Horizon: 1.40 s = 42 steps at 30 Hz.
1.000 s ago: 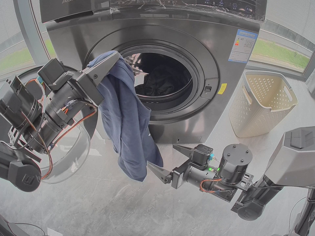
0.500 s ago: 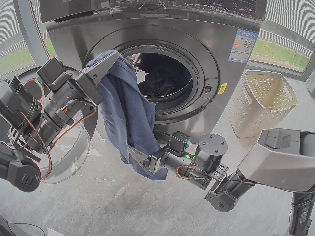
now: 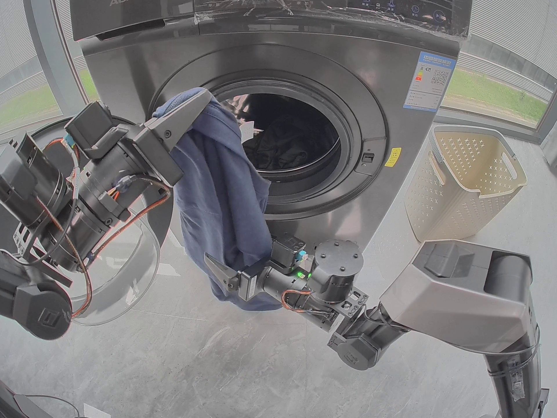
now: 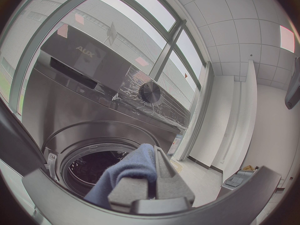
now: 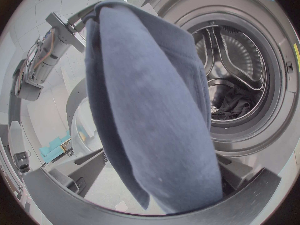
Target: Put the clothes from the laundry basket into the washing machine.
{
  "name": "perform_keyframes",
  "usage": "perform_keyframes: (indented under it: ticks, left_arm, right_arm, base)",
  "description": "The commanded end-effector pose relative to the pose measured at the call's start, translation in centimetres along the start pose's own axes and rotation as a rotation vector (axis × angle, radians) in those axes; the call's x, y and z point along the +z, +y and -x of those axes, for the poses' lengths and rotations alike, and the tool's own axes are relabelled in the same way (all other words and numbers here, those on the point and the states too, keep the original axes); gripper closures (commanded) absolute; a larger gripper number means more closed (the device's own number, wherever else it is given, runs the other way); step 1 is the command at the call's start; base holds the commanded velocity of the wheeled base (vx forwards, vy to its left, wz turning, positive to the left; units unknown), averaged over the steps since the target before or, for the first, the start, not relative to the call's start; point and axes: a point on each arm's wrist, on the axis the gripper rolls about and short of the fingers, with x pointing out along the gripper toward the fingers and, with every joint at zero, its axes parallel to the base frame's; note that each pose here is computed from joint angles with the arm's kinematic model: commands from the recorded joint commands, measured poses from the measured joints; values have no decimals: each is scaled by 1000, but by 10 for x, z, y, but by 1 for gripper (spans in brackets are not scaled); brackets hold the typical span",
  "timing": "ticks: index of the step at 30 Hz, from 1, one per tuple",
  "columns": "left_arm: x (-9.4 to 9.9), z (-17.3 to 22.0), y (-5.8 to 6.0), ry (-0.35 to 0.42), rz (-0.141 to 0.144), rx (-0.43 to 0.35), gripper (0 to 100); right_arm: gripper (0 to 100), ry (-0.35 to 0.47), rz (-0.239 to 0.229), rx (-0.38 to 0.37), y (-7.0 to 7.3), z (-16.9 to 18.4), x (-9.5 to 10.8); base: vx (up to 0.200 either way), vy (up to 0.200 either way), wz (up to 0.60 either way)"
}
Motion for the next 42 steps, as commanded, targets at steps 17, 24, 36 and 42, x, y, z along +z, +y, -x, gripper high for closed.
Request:
perform_keyframes:
  ticks: [17, 24, 36, 42]
  left_arm:
    - [1, -1, 0, -9, -1, 10, 100]
    - [7, -4, 0, -31, -4, 11, 100]
    - [9, -6, 3, -47, -3, 50, 100]
    - [9, -4, 11, -44, -17, 79, 100]
  right_arm:
    - [0, -4, -3, -46, -11, -22, -37]
    - [0, 11, -7, -74, -13, -23, -47]
    - [100, -61, -1, -123, -35, -20, -16]
    - [100, -70, 6, -160, -45, -2, 15]
  base:
    - [0, 0, 0]
    - [0, 0, 0]
    - [0, 0, 0]
    - [0, 0, 0]
